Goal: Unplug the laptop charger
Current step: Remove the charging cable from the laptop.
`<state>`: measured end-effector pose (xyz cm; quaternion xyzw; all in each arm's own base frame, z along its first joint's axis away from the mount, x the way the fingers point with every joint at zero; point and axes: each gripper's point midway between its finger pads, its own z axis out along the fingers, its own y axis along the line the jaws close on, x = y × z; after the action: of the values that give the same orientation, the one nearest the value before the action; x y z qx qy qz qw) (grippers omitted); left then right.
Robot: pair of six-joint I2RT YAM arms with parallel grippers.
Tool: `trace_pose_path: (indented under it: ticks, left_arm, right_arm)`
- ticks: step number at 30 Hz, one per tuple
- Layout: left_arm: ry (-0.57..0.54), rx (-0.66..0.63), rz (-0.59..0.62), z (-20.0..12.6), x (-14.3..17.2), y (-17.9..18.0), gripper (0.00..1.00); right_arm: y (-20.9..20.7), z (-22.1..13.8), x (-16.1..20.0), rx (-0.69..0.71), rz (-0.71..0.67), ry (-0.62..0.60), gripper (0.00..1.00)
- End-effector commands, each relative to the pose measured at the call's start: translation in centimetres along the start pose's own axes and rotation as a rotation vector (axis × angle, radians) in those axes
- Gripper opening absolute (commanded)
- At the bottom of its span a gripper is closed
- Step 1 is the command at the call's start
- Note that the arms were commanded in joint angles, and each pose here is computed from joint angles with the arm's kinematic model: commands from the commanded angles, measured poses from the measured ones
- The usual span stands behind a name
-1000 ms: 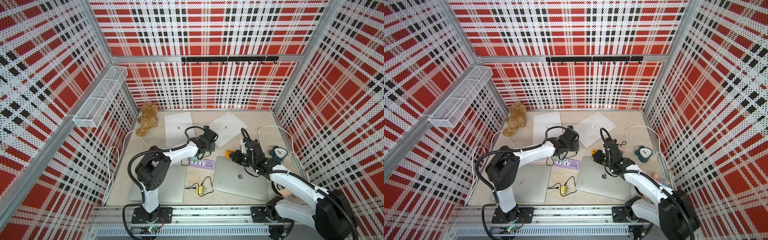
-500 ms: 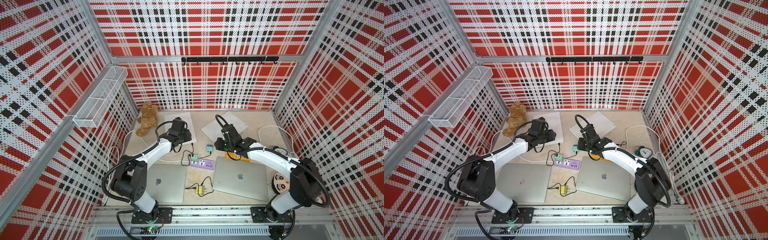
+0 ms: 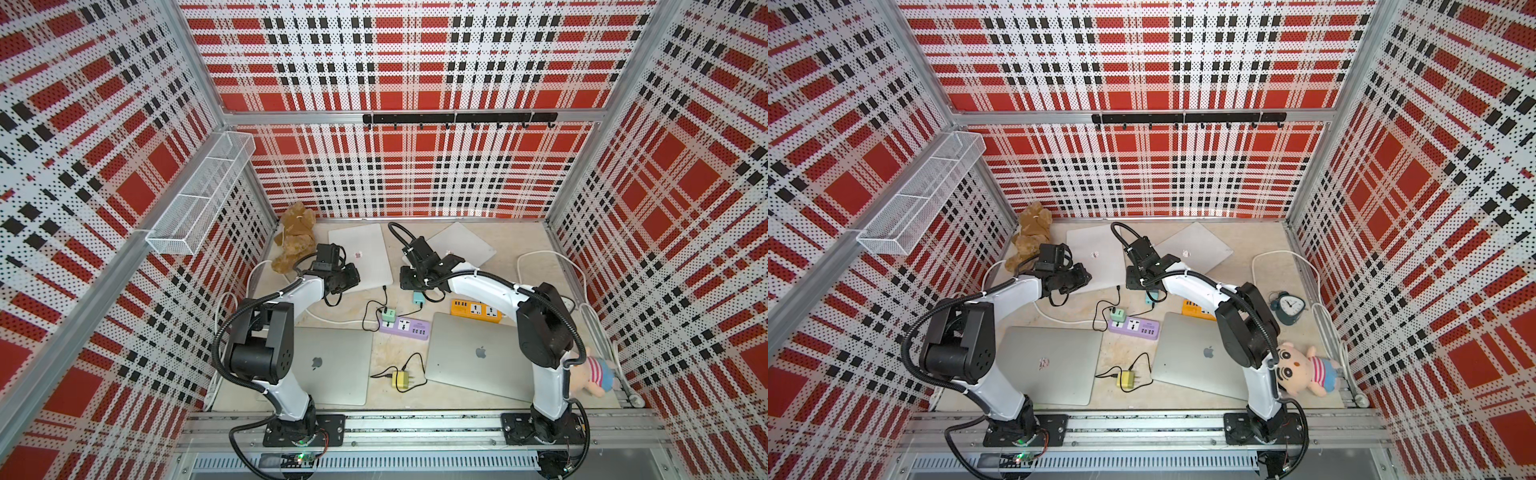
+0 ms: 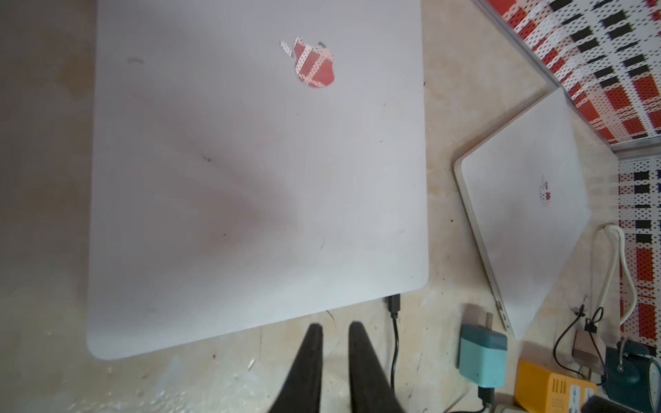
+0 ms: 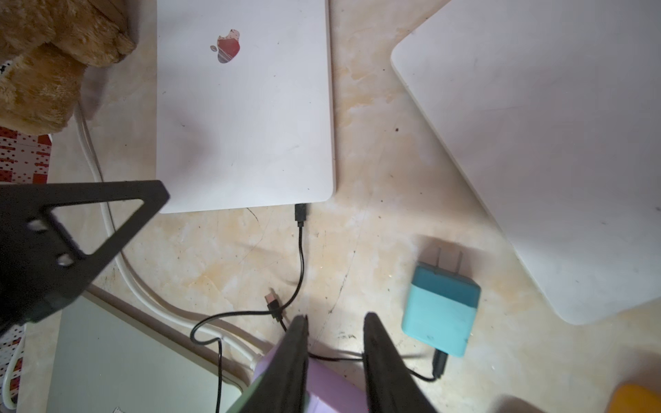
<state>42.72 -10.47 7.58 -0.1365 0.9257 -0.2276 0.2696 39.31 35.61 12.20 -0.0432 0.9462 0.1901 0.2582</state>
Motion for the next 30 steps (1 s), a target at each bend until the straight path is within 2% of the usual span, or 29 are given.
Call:
trace_pose_path:
  ticks: [1, 10, 18, 30]
  left_arm:
    - [0.022, 0.06, 0.024, 0.9, -0.7, -1.0, 0.14]
    - [0.077, 0.086, 0.021, 3.7, -0.9, -1.0, 0.0]
    - [0.141, 0.109, -0.005, 5.7, 0.1, -0.4, 0.0]
    - [0.21, 0.109, -0.013, 6.7, 2.3, -0.1, 0.0]
  right_arm:
    - [0.5, 1.0, 0.6, 0.033, -0.04, 0.035, 0.3]
    - [2.5, 4.1, 1.2, 0.042, -0.083, 0.065, 0.31]
    - [3.3, 6.7, 1.6, 0.072, -0.111, 0.086, 0.32]
    - [3.0, 8.7, 1.5, 0.147, -0.132, 0.11, 0.32]
